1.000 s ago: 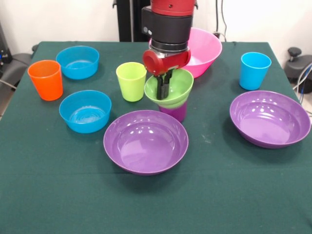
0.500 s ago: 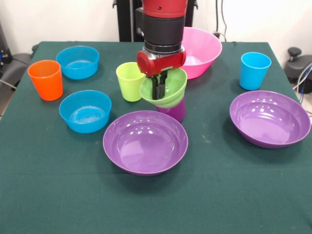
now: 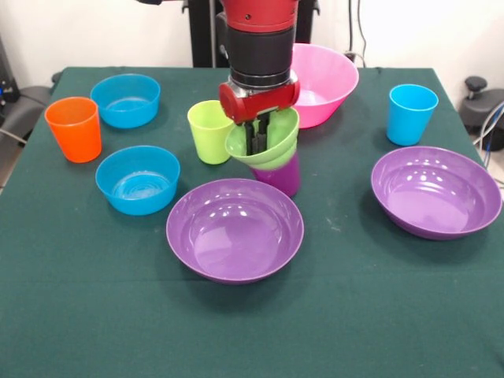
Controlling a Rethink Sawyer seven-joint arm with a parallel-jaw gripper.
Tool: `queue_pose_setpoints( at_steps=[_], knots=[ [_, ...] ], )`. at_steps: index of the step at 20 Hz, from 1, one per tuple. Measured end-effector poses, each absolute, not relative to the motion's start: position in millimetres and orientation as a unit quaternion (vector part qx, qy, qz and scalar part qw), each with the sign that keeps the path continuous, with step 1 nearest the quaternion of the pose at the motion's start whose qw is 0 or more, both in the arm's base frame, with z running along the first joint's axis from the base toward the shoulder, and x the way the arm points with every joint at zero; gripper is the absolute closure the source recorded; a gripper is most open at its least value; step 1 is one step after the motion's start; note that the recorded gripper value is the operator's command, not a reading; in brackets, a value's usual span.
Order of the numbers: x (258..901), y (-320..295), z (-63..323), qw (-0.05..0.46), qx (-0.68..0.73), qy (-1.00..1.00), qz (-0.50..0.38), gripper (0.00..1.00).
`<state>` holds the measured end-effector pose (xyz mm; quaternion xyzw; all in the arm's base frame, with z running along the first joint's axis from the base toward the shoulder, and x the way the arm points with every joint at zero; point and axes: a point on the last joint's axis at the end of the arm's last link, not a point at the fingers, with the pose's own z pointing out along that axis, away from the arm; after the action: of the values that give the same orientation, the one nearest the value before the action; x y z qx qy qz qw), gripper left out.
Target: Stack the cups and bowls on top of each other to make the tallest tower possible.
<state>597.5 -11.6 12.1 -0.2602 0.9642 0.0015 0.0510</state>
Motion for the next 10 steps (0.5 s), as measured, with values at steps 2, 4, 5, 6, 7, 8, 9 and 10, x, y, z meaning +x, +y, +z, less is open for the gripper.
queue_pose_setpoints(
  at_steps=[2,4,5,6,7,8,9,10],
  knots=[
    [598,-10,13,0.047,-0.254,0.966,0.008,1.0],
    [599,-8,13,0.042,-0.25,0.967,0.016,1.0],
    [600,-6,14,0.039,-0.246,0.968,0.023,1.0],
    [602,-4,15,0.039,-0.245,0.968,0.027,1.0],
    [603,-2,16,0.039,-0.243,0.969,0.032,1.0],
    [604,-1,17,0.04,-0.242,0.969,0.034,1.0],
    [606,0,19,0.043,-0.24,0.969,0.038,1.0],
    [609,3,21,0.047,-0.239,0.969,0.042,1.0]
  ],
)
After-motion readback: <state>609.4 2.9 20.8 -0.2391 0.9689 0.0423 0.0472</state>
